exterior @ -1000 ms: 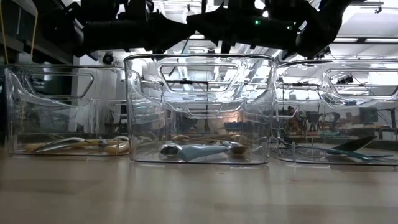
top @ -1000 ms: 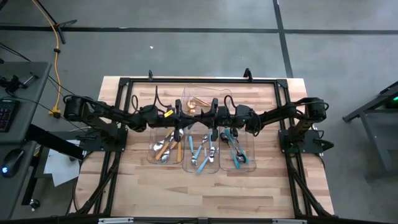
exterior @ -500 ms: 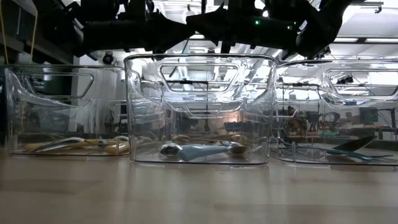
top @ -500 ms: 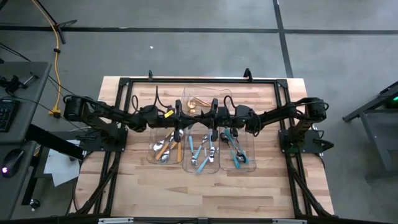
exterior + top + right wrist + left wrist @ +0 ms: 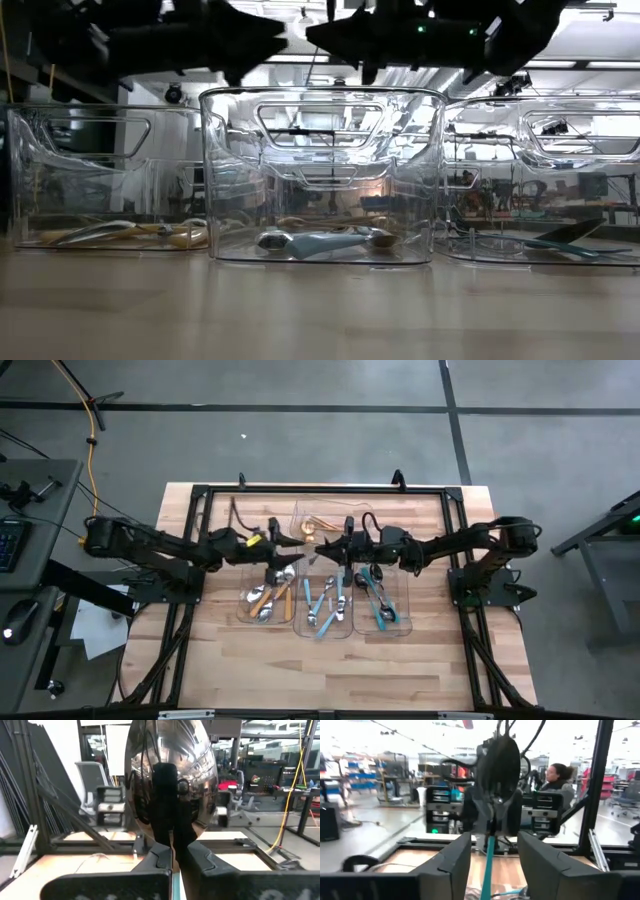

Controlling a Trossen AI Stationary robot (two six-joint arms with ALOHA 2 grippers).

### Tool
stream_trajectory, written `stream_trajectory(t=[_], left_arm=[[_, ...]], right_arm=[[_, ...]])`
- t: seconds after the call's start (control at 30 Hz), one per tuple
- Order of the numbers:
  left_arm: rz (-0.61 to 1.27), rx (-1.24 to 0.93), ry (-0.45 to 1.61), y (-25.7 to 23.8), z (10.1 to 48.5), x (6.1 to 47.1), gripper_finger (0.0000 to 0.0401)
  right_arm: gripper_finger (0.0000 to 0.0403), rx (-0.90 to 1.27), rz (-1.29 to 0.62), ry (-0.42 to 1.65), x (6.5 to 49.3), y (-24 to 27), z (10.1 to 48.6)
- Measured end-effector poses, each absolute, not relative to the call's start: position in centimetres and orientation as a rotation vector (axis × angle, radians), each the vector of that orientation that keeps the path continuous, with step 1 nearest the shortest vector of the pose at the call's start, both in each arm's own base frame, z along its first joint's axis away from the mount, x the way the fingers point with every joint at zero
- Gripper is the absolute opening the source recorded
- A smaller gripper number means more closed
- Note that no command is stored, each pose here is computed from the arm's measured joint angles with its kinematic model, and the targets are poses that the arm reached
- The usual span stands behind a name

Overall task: Sort silverware by color (type)
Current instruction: Put the blue spoon into the right transparent bin

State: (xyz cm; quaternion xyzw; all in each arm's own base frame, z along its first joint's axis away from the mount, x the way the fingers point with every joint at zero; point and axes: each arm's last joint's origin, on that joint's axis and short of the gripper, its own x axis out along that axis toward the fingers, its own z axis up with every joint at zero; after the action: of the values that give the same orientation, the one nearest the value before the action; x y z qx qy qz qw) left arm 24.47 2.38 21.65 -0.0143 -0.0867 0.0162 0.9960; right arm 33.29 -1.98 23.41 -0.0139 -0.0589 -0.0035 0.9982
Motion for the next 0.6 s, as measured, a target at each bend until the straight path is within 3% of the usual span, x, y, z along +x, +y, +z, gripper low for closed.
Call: stream_trajectory(t=[0.33,0.6], left_arm=[[0.116,0.008,-0.317,3.1,22.1,17.4,0.0157],[0.13,0.011,-0.324,3.2,22.1,16.4,0.0157]], right_arm=[[0.0001,-0.104,-0.238,-0.125,27.3,-2.3,23.7],[0.0001,-0.071,-0.265,-0.2,23.4,-2.1,24.4]])
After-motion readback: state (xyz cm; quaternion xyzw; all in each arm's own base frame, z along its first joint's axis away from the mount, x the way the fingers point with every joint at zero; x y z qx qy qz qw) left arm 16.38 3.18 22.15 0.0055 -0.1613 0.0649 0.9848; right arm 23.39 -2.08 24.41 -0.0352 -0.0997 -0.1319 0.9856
